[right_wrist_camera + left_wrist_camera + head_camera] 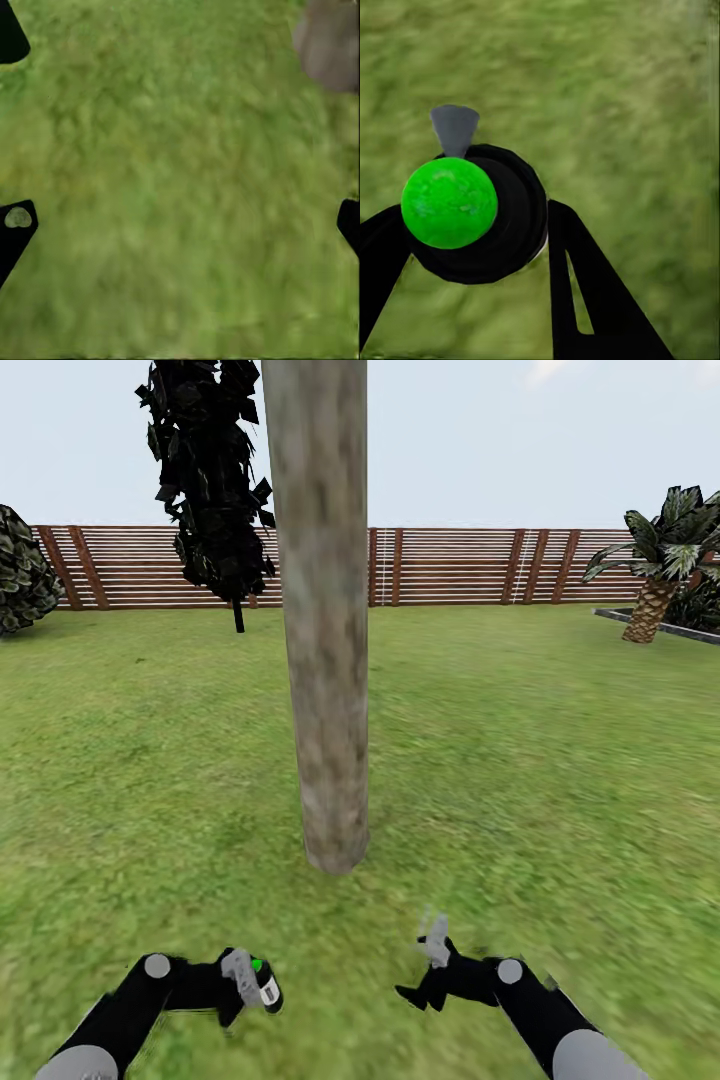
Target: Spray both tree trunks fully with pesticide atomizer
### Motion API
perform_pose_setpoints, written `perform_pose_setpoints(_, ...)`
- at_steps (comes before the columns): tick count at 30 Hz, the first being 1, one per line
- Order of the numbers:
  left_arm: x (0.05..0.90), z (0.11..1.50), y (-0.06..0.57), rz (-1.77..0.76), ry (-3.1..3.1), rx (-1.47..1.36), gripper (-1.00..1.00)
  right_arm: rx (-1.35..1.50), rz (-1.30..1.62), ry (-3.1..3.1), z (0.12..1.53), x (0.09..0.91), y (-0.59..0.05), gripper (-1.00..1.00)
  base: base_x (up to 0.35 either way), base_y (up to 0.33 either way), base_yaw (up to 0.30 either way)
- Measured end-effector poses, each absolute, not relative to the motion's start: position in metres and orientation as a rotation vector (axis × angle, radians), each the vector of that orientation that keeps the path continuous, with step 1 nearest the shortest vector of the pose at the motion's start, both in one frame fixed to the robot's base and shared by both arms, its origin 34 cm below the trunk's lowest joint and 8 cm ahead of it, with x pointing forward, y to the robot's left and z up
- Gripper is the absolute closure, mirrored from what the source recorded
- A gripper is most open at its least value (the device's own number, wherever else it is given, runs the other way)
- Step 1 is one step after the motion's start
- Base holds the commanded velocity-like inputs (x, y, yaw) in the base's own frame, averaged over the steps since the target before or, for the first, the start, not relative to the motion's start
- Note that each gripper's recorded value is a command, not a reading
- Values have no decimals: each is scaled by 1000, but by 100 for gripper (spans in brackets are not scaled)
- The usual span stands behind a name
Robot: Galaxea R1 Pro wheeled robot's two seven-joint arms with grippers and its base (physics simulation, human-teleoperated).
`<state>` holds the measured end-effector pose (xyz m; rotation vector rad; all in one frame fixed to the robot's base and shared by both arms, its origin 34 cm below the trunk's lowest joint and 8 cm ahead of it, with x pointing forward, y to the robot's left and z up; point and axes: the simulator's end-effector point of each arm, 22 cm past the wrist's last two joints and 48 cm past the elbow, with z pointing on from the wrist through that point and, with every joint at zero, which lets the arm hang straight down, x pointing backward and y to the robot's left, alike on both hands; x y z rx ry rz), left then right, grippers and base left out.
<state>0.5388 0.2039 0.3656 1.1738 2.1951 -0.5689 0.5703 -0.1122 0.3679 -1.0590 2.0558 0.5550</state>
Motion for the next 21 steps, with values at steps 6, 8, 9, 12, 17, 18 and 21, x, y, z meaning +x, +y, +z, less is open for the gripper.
perform_pose_setpoints(6, 571, 361, 263, -407, 2337, 739, 100, -468, 35, 2058, 336, 578, -235, -100, 0, 0, 0)
perform_pose_setpoints(8, 576, 354, 272, -335, 2409, 619, 100, -317, -133, 2023, 334, 557, -274, -100, 0, 0, 0)
perform_pose_setpoints(9, 577, 352, 269, -329, 2435, 584, 100, -267, -179, 2020, 333, 551, -286, -100, 0, 0, 0)
perform_pose_setpoints(12, 578, 345, 259, -307, 2529, 481, 100, -72, -277, 2028, 331, 535, -321, -100, 0, 0, 0)
perform_pose_setpoints(17, 600, 356, 258, -226, 2643, 341, 100, 51, -309, 2037, 328, 524, -338, -100, 0, 0, 0)
perform_pose_setpoints(18, 604, 359, 248, -227, 2659, 328, 100, 54, -310, 2040, 327, 523, -338, -100, 0, 0, 0)
perform_pose_setpoints(21, 599, 358, 240, -235, 2715, 308, 100, 56, -310, 2042, 327, 522, -338, -100, 0, 0, 0)
